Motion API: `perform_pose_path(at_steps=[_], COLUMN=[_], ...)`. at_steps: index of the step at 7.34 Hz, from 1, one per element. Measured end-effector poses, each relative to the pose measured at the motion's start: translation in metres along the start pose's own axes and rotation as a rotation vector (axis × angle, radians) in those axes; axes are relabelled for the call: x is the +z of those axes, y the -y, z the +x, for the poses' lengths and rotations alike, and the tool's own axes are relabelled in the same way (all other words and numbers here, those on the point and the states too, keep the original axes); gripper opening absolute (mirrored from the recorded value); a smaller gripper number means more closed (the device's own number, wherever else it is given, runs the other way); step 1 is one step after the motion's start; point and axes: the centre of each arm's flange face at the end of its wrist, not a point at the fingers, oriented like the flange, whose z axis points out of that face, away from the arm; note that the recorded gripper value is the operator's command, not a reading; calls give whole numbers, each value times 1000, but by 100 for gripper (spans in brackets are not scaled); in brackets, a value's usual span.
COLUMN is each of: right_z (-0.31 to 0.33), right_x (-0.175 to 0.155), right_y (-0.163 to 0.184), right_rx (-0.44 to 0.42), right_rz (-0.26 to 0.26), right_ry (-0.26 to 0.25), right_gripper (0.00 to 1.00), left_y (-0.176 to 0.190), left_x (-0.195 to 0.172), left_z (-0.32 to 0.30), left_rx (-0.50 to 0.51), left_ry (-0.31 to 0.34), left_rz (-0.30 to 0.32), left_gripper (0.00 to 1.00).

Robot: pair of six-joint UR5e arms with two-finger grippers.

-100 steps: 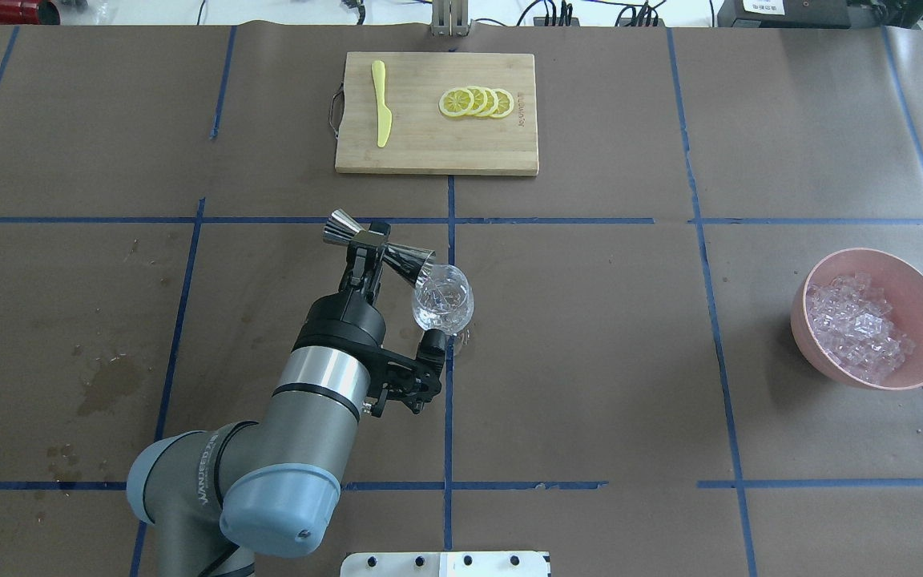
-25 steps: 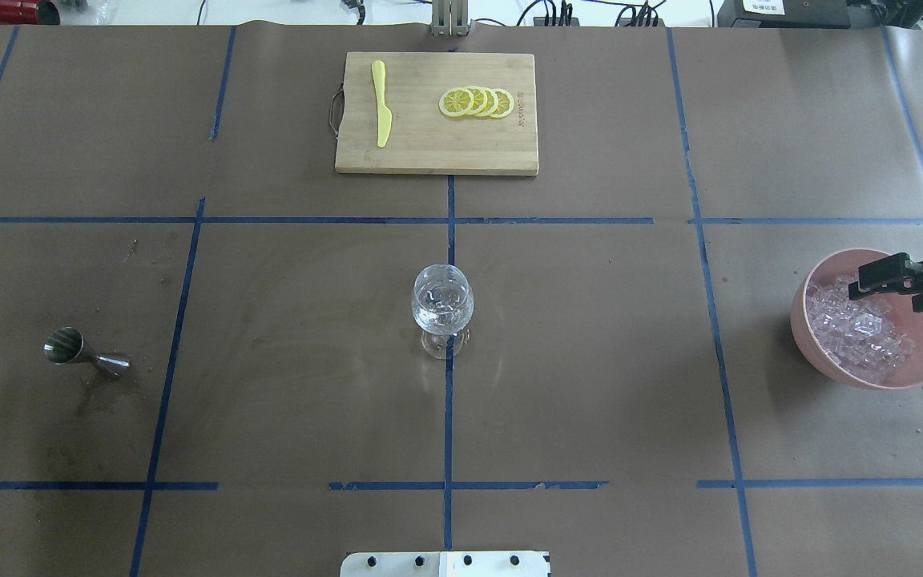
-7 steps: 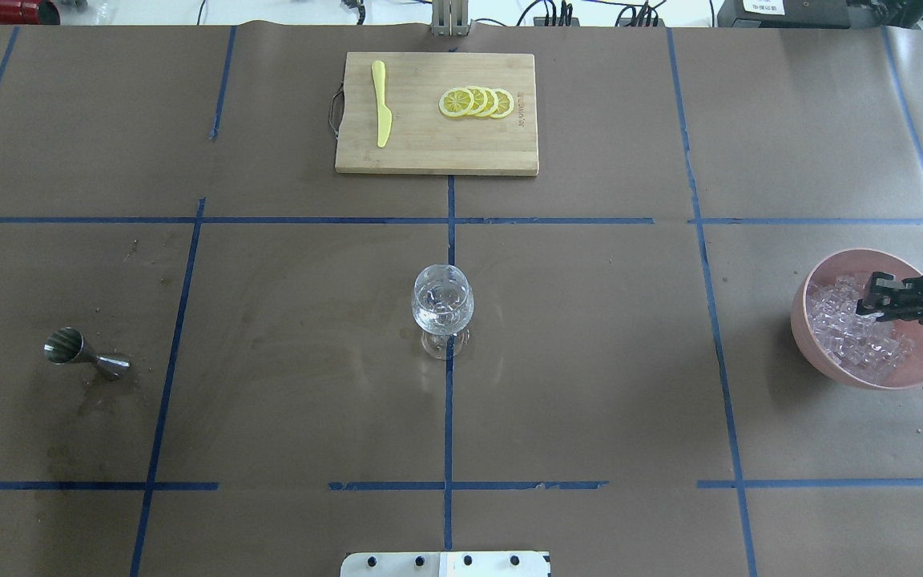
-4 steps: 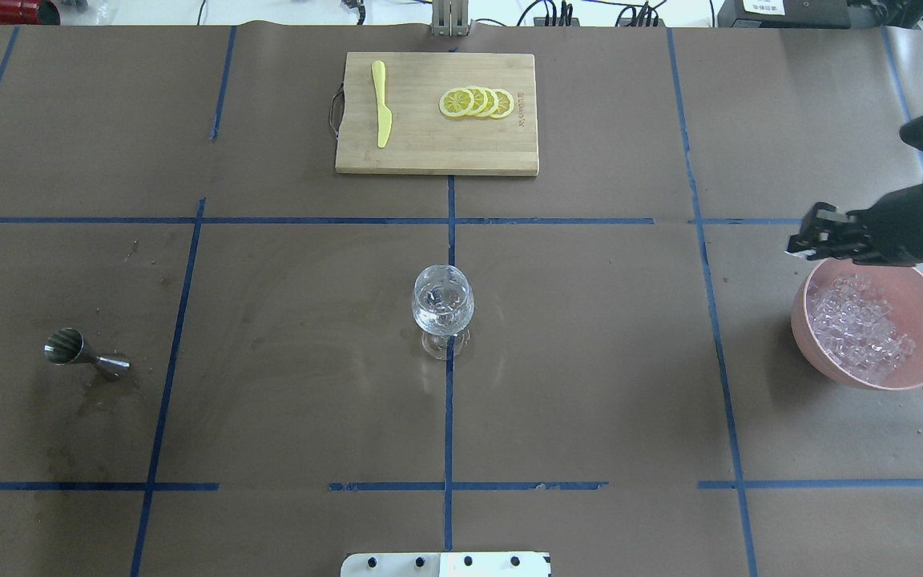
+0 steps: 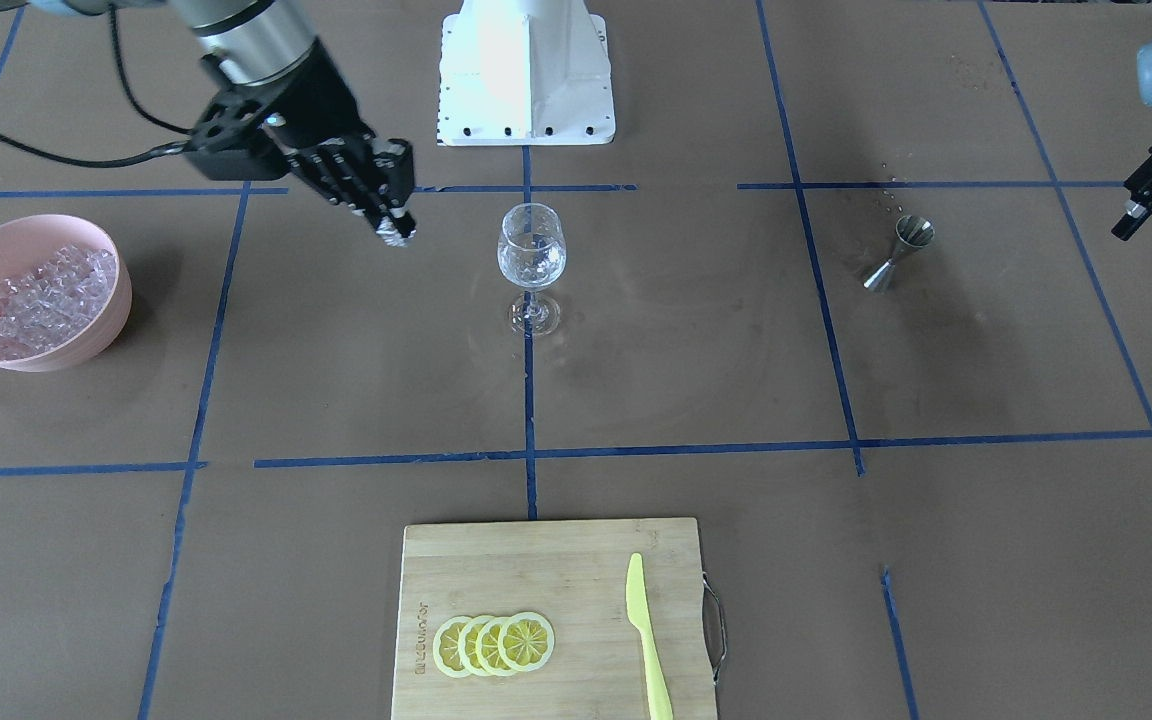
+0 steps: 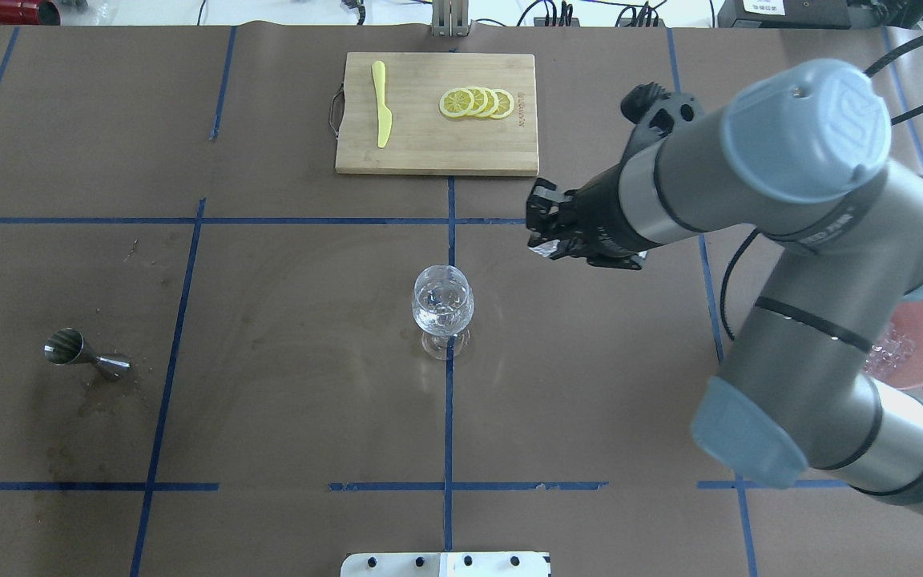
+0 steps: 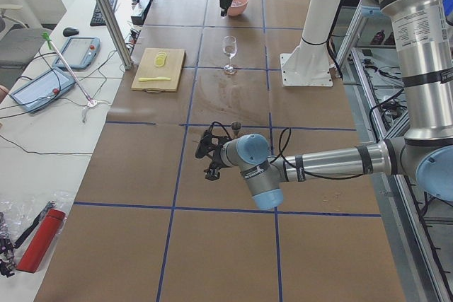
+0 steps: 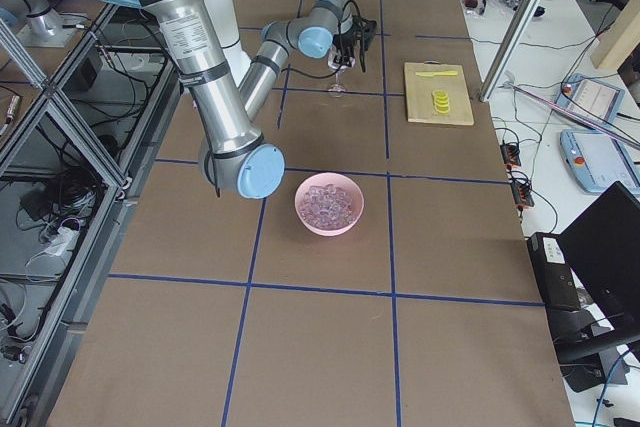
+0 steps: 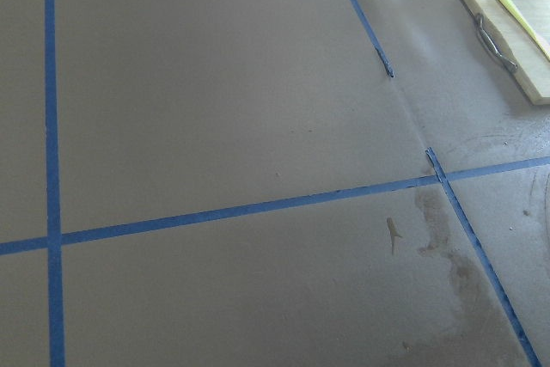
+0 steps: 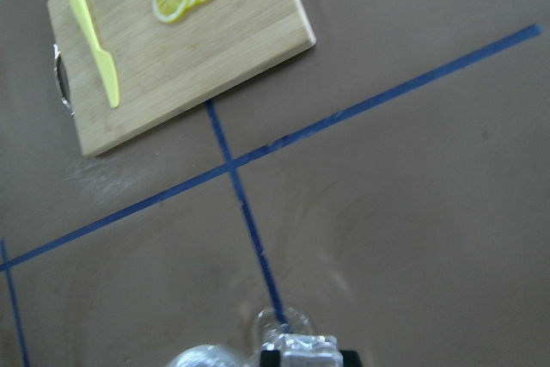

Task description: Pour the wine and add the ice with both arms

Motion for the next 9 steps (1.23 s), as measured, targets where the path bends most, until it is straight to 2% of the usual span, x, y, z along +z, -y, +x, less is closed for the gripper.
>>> perform_pose_path(at_steps=[2, 3, 4, 7, 8, 9], right_z=[-50, -57, -59, -60, -58, -47], right_x=[21, 25, 27, 31, 31, 31], right_y=[-36, -42, -46, -51, -50, -37], right_rx=[35, 38, 38, 36, 37, 45], right_rz=[0, -1, -4, -10, -8, 8], right_ry=[19, 20, 19, 14, 12, -1], right_gripper=[0, 47, 72, 77, 100, 100], left_y=[0, 0, 0, 0, 1, 1], left_x=[0, 0, 0, 0, 0, 2], left_z=[0, 1, 1, 1, 1, -2], left_rx=[0, 1, 1, 1, 0, -1], left_ry=[-1, -1, -1, -1, 1, 13], left_rz=[0, 0, 0, 1, 2, 5], left_gripper=[100, 100, 100, 100, 100, 100])
